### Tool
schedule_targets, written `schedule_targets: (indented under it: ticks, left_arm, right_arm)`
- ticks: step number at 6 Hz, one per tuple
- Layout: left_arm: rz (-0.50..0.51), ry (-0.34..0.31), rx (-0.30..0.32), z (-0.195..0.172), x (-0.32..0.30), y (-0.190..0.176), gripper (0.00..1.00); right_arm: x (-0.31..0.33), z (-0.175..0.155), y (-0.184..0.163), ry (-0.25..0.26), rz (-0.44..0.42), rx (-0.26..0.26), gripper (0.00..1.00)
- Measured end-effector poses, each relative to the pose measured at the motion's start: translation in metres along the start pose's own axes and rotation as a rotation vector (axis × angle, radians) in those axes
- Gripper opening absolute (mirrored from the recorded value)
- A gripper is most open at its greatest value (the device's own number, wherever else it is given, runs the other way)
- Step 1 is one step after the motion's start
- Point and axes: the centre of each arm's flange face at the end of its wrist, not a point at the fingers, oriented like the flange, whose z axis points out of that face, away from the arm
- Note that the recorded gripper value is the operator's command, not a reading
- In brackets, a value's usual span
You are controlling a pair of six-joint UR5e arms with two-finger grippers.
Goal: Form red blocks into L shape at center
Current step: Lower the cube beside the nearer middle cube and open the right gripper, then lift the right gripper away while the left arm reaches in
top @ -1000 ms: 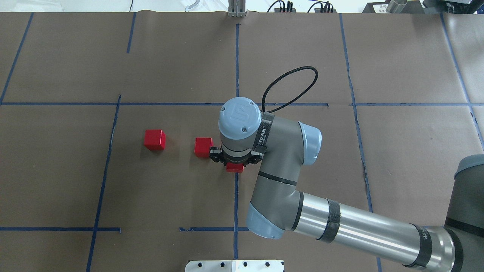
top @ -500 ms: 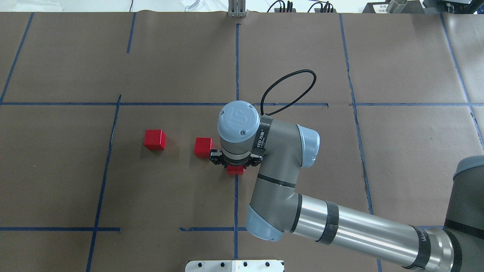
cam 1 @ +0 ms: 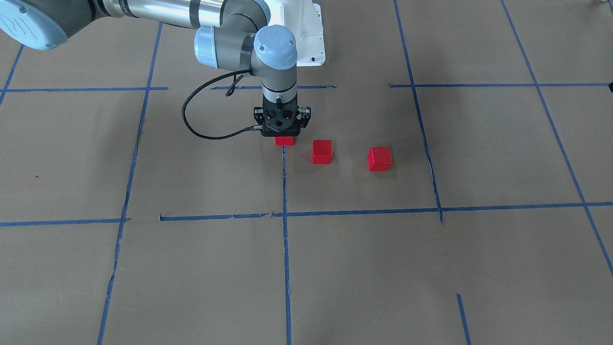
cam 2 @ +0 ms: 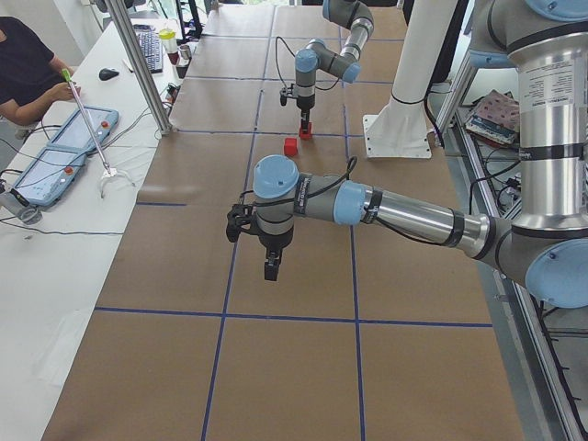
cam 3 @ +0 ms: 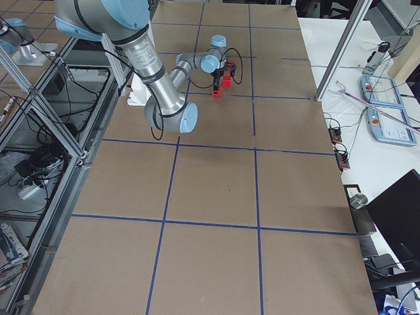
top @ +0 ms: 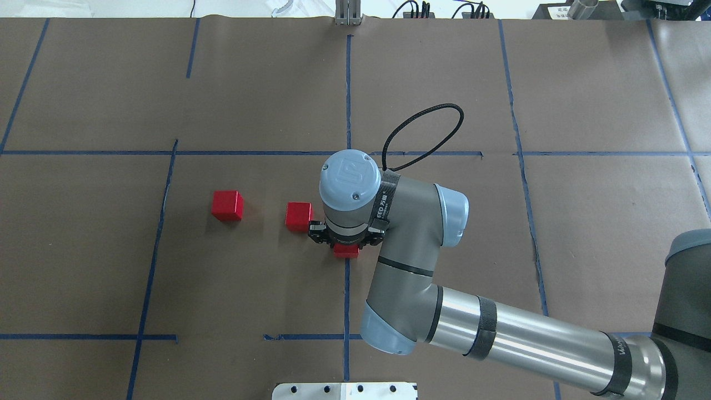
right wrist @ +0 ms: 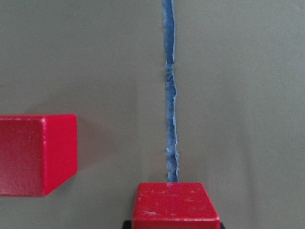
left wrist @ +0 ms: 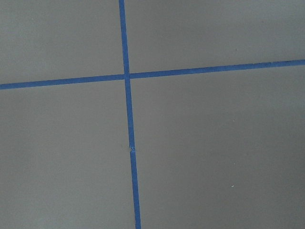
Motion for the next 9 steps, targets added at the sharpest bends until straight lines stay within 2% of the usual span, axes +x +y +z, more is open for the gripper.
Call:
schedule_targets:
  ticks: [3,5,7,9]
  left_arm:
    - [0.001,0.001,0.000,0.000,0.000,0.000,1.00]
    - [0.033,0.007,-0.016,0.009,0.015,-0.005,1.00]
    - [0.082,0.079,-0.038,0.035,0.078,-0.021,1.00]
    - [0.089,0.173,-0.021,0.062,0.182,-0.037,1.00]
  right_arm:
    - [-0.001,-0.006,-0.001,-0.008,0.000,0.004,1.00]
    - [0.007,-0.051,-0.024,-0.070,0.018,0.028,1.00]
    - [0.067,-0.096,-0.050,-0.125,0.065,0.028,1.00]
    - [0.140,-0.116,-0.064,-0.131,0.097,0.028,1.00]
